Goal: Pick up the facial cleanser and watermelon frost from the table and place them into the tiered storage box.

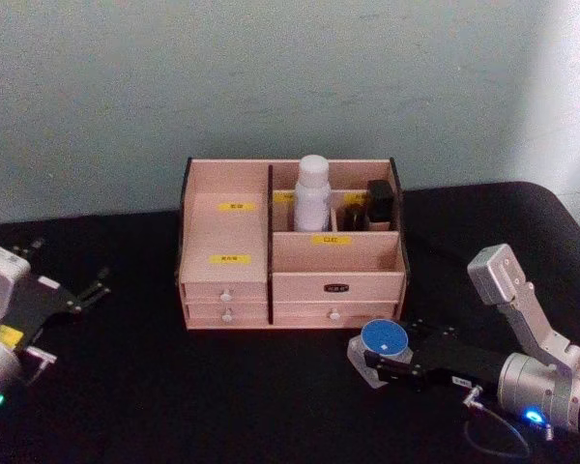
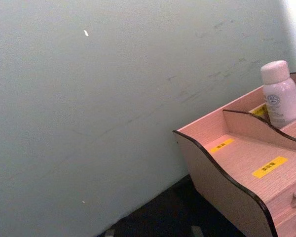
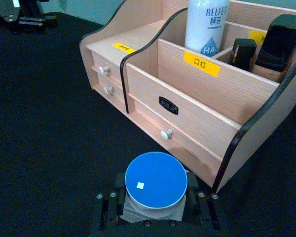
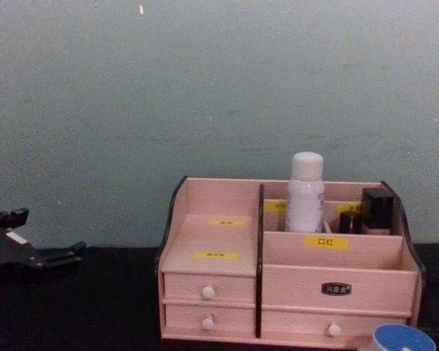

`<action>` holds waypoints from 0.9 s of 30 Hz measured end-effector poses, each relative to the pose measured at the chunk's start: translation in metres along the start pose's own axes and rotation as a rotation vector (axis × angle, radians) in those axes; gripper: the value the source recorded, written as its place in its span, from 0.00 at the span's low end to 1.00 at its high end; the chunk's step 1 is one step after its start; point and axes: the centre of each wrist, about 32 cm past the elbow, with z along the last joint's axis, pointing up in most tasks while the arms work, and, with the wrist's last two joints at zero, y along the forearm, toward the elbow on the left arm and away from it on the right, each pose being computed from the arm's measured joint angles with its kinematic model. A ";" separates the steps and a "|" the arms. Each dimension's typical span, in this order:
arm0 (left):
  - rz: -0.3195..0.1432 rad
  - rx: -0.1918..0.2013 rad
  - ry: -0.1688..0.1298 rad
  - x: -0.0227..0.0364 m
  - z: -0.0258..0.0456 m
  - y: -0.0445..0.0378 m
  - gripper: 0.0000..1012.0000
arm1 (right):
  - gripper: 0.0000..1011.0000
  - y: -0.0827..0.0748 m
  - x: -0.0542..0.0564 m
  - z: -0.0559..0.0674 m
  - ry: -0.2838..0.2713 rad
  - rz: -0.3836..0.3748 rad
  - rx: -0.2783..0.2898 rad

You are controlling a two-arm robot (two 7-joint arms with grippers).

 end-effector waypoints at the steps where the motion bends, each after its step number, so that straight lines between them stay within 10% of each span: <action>1: 0.000 0.000 0.000 0.0000 0.0000 0.0000 0.99 | 0.72 0.000 0.000 0.000 -0.002 0.001 0.001; 27: 0.000 0.000 0.000 0.0000 0.0000 0.0000 0.99 | 0.72 0.004 -0.002 0.028 -0.094 0.133 0.114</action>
